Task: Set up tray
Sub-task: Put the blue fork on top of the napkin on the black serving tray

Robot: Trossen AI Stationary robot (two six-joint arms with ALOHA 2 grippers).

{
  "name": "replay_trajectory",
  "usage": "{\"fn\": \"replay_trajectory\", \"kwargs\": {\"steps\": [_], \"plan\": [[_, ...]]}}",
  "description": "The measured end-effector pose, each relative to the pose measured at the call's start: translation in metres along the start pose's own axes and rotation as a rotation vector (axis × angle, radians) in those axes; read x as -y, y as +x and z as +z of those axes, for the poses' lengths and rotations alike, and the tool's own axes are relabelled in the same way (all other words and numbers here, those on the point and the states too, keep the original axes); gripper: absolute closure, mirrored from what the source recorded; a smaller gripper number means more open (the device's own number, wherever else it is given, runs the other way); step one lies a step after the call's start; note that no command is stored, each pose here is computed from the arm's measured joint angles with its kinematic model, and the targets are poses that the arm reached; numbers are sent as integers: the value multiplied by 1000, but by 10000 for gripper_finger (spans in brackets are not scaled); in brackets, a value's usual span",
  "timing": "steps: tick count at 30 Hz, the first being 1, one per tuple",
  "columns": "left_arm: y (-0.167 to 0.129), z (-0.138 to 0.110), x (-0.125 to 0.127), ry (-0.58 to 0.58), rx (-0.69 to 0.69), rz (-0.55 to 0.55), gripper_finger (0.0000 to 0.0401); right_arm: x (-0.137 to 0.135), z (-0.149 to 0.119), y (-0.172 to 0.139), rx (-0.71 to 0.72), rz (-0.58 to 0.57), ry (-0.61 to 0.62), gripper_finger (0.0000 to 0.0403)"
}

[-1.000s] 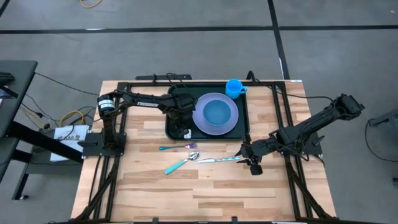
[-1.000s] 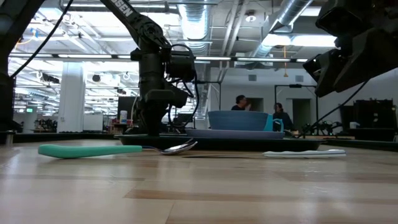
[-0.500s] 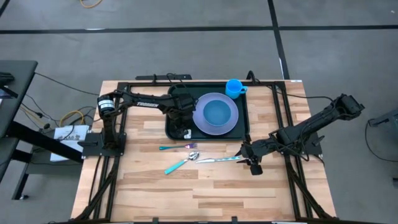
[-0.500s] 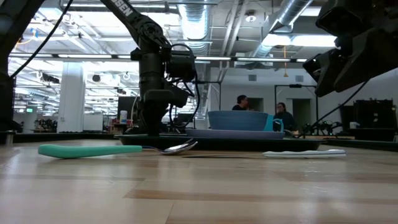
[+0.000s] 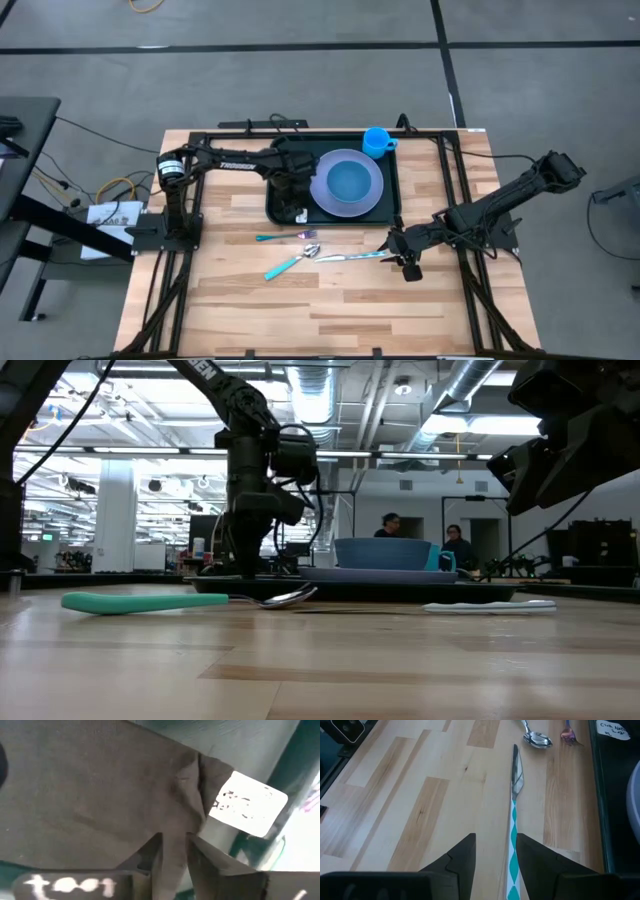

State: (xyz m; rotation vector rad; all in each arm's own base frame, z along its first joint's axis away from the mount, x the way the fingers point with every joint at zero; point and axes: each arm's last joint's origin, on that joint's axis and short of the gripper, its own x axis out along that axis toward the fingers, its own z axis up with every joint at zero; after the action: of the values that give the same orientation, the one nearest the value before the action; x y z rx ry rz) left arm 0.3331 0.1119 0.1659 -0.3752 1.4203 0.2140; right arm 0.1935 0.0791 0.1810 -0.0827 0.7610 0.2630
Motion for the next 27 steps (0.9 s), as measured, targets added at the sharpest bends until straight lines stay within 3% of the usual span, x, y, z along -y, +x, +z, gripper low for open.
{"fn": "replay_trajectory", "kwargs": {"steps": [5, 10, 16, 21, 24, 27], "plan": [[-20, 5, 3, -4, -48, -2, 323, 0, 0, 0, 0, 0, 0, 272], [-64, 7, 19, 32, -59, -74, 323, 0, 0, 0, 0, 1, 0, 272], [-158, -10, 62, 169, 263, -80, 332, -5, 0, 0, 2, 18, -11, 272], [-238, -61, 91, 210, 676, 41, 339, -11, 0, -1, 13, 42, 38, 272], [-257, -96, 107, 246, 828, 23, 340, -13, 2, -1, 27, 50, 106, 272], [-249, -124, 120, 268, 917, -25, 340, -13, 2, -1, 32, 46, 183, 272]]}}
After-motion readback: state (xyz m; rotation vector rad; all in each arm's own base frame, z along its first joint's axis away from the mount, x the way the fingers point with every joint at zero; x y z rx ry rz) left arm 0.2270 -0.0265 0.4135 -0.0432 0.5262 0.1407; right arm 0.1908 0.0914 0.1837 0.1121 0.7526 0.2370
